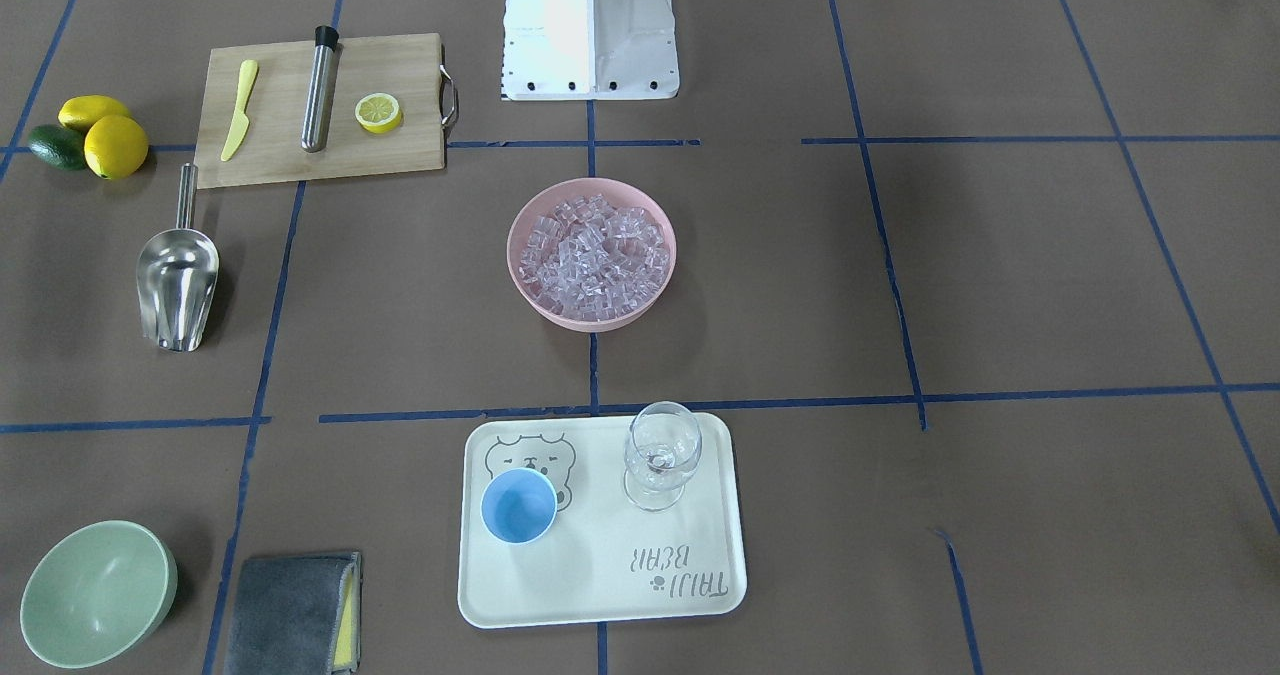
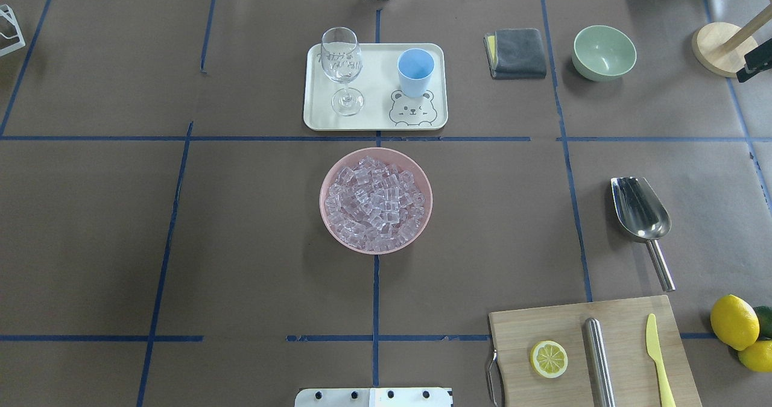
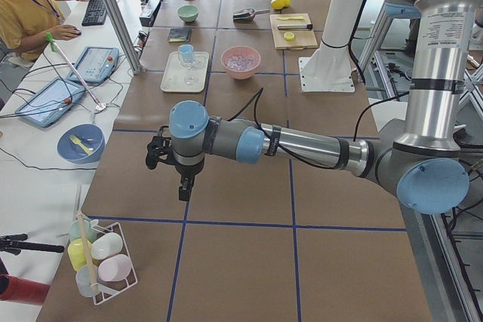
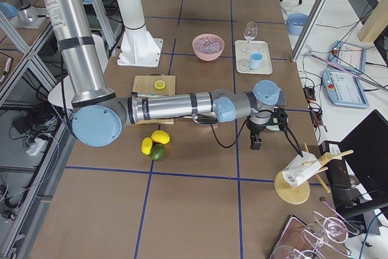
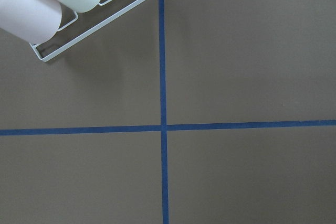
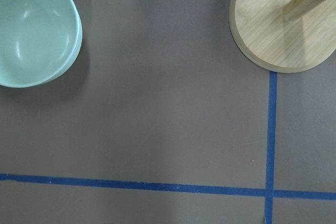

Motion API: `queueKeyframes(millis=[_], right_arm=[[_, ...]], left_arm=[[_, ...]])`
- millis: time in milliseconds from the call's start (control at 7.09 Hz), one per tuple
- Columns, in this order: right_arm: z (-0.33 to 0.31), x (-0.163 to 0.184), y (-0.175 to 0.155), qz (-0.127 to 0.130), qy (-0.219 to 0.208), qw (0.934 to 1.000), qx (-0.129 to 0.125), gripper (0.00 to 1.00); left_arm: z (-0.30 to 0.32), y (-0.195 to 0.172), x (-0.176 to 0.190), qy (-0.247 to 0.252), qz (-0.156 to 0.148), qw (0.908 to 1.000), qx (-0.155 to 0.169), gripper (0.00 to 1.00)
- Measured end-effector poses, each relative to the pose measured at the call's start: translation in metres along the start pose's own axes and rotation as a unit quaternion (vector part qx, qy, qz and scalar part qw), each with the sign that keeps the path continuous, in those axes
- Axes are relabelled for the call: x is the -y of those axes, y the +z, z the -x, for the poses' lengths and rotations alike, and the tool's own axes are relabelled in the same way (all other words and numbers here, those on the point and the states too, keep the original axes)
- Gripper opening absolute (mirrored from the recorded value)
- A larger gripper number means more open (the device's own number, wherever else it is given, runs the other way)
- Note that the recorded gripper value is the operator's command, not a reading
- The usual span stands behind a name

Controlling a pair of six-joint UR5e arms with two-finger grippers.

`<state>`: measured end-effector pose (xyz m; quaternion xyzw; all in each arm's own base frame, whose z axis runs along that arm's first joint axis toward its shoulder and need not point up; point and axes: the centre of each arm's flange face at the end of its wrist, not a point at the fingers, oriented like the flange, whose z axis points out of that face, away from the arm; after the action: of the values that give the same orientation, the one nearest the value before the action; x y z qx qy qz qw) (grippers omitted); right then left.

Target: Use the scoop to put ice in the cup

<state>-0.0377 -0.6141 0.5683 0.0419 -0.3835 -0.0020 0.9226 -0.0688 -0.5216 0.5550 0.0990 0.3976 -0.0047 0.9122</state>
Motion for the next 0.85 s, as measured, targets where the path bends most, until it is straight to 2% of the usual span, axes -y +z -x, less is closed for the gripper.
queueKeyframes(millis=[564,705,846], right_arm=[[0.007,-0.001,0.004,0.001,-0.008,1.0,0.003,1.0],[0.008,-0.004,0.006,0.001,-0.013,0.9999,0.005,1.0],[0.01,-0.007,0.007,-0.003,-0.021,0.9997,0.01,1.0]], left_arm=[[-0.014,-0.001,0.004,0.015,-0.005,0.9999,-0.005,1.0],[-0.031,0.007,0.005,0.036,-0.002,0.9992,-0.02,1.0],[-0.062,0.023,0.006,0.077,0.002,0.996,-0.044,1.0]])
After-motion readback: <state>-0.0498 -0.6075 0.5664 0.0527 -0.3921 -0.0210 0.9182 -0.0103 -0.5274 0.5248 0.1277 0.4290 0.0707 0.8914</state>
